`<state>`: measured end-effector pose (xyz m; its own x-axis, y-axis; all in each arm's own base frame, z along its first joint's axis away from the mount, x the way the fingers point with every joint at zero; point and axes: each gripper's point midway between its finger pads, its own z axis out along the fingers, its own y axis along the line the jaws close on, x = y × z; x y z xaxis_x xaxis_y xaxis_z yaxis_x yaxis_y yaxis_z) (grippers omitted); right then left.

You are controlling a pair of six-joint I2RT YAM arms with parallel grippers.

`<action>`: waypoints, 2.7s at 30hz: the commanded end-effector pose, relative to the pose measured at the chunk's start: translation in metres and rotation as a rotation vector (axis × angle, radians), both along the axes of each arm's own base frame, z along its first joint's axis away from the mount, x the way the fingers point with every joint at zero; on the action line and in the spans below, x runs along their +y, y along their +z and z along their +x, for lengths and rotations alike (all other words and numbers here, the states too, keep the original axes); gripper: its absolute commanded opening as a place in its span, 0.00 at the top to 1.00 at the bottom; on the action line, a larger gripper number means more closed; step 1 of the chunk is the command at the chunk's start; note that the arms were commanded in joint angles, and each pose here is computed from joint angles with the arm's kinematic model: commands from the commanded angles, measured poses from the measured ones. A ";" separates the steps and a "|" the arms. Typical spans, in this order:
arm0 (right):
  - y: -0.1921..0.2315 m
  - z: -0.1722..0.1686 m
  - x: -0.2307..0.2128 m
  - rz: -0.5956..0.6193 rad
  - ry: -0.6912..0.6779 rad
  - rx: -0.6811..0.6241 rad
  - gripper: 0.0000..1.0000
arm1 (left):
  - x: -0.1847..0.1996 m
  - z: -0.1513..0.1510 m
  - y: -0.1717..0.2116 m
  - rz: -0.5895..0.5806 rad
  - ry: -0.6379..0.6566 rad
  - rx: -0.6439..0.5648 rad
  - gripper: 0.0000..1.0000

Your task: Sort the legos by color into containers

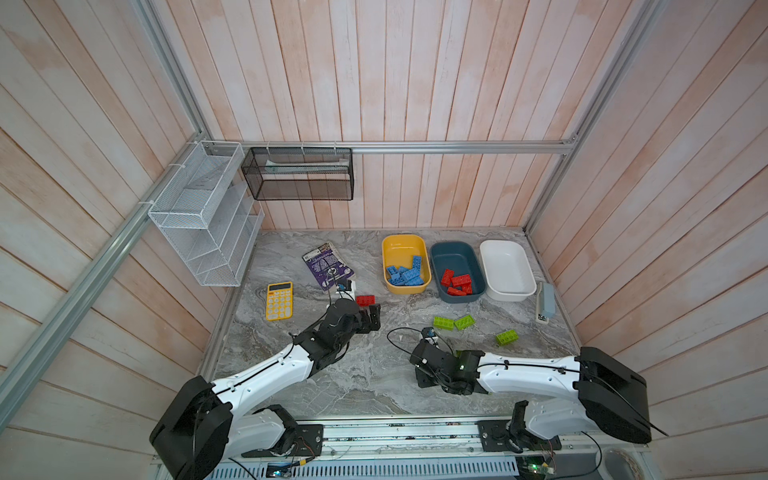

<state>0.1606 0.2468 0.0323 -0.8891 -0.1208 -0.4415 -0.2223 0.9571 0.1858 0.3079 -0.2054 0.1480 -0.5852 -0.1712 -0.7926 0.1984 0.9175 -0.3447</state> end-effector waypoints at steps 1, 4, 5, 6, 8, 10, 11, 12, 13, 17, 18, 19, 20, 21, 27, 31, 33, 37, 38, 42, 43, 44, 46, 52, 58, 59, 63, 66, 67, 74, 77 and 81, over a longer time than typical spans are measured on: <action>0.007 0.010 0.000 -0.054 0.007 -0.049 0.61 | 0.011 -0.004 -0.008 0.021 0.026 0.005 0.00; 0.014 0.016 0.007 -0.055 0.026 -0.070 0.67 | 0.017 -0.008 -0.013 0.039 0.037 0.024 0.00; 0.018 0.020 0.010 -0.054 0.032 -0.081 0.68 | 0.020 -0.009 -0.015 0.047 0.045 0.026 0.00; 0.022 0.023 0.012 -0.050 0.037 -0.093 0.68 | 0.023 -0.011 -0.014 0.052 0.053 0.023 0.00; 0.032 0.031 0.017 -0.034 0.049 -0.106 0.69 | 0.030 -0.014 -0.016 0.064 0.071 0.021 0.00; 0.042 0.044 0.018 -0.019 0.055 -0.117 0.70 | 0.036 -0.016 -0.016 0.070 0.085 0.016 0.00; 0.048 0.051 0.018 -0.009 0.057 -0.124 0.70 | 0.038 -0.018 -0.017 0.071 0.091 0.013 0.00; 0.056 0.060 0.018 0.004 0.053 -0.135 0.70 | 0.040 -0.019 -0.018 0.073 0.092 0.014 0.00; 0.062 0.069 0.016 0.013 0.047 -0.148 0.70 | 0.041 -0.020 -0.019 0.074 0.093 0.015 0.00; 0.094 0.115 0.002 0.057 0.001 -0.208 0.70 | 0.043 -0.022 -0.029 0.089 0.094 0.038 0.00; 0.101 0.129 -0.003 0.068 -0.019 -0.224 0.70 | 0.044 -0.022 -0.032 0.094 0.097 0.046 0.00; 0.107 0.141 -0.008 0.075 -0.036 -0.237 0.70 | 0.044 -0.022 -0.034 0.097 0.101 0.052 0.00; 0.113 0.154 -0.014 0.088 -0.058 -0.252 0.70 | 0.044 -0.022 -0.037 0.102 0.100 0.059 0.00; 0.118 0.168 -0.021 0.103 -0.082 -0.267 0.71 | 0.044 -0.022 -0.039 0.106 0.102 0.064 0.00; 0.116 0.240 -0.060 0.174 -0.219 -0.267 0.72 | 0.042 -0.020 -0.046 0.118 0.098 0.077 0.00; 0.102 0.281 -0.088 0.209 -0.294 -0.244 0.72 | 0.041 -0.020 -0.048 0.122 0.095 0.081 0.00; 0.095 0.296 -0.098 0.216 -0.318 -0.232 0.72 | 0.040 -0.019 -0.048 0.121 0.093 0.080 0.00; 0.090 0.313 -0.109 0.222 -0.347 -0.234 0.70 | 0.040 -0.019 -0.049 0.123 0.091 0.081 0.00; 0.090 0.317 -0.111 0.223 -0.349 -0.236 0.66 | 0.039 -0.018 -0.049 0.124 0.089 0.082 0.00; 0.085 0.321 -0.116 0.222 -0.355 -0.221 0.36 | 0.036 -0.013 -0.052 0.130 0.080 0.096 0.00; 0.086 0.321 -0.117 0.220 -0.357 -0.223 0.29 | 0.034 -0.011 -0.053 0.134 0.076 0.104 0.00; 0.099 0.328 -0.117 0.234 -0.354 -0.252 0.24 | 0.033 -0.008 -0.054 0.143 0.075 0.112 0.00; 0.106 0.327 -0.117 0.236 -0.348 -0.259 0.21 | 0.033 -0.003 -0.056 0.164 0.079 0.132 0.00; 0.133 0.300 -0.113 0.286 -0.324 -0.317 0.20 | 0.022 0.023 -0.058 0.198 0.072 0.165 0.00; 0.151 0.256 -0.099 0.295 -0.279 -0.367 0.20 | 0.013 0.053 -0.079 0.261 0.063 0.233 0.00; 0.151 0.248 -0.098 0.296 -0.275 -0.375 0.20 | 0.013 0.058 -0.083 0.273 0.066 0.245 0.00; 0.151 0.220 -0.089 0.318 -0.245 -0.400 0.20 | 0.010 0.072 -0.097 0.301 0.068 0.287 0.00; 0.140 0.201 -0.077 0.332 -0.199 -0.358 0.20 | 0.007 0.080 -0.105 0.333 0.065 0.298 0.00; 0.136 0.195 -0.071 0.337 -0.179 -0.341 0.20 | 0.007 0.082 -0.107 0.341 0.066 0.304 0.00; 0.119 0.169 -0.067 0.335 -0.138 -0.313 0.20 | 0.001 0.091 -0.117 0.354 0.056 0.325 0.01; 0.114 0.165 -0.070 0.324 -0.138 -0.314 0.20 | -0.001 0.093 -0.123 0.361 0.051 0.341 0.02; 0.109 0.159 -0.068 0.343 -0.126 -0.290 0.20 | 0.002 0.095 -0.130 0.361 0.060 0.360 0.07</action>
<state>0.3236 0.1760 0.1396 -0.7231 0.1750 -0.6682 -0.1793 0.8866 0.4263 0.4004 -0.2054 0.0247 -0.8144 0.0307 -0.5795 0.0713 0.9963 -0.0474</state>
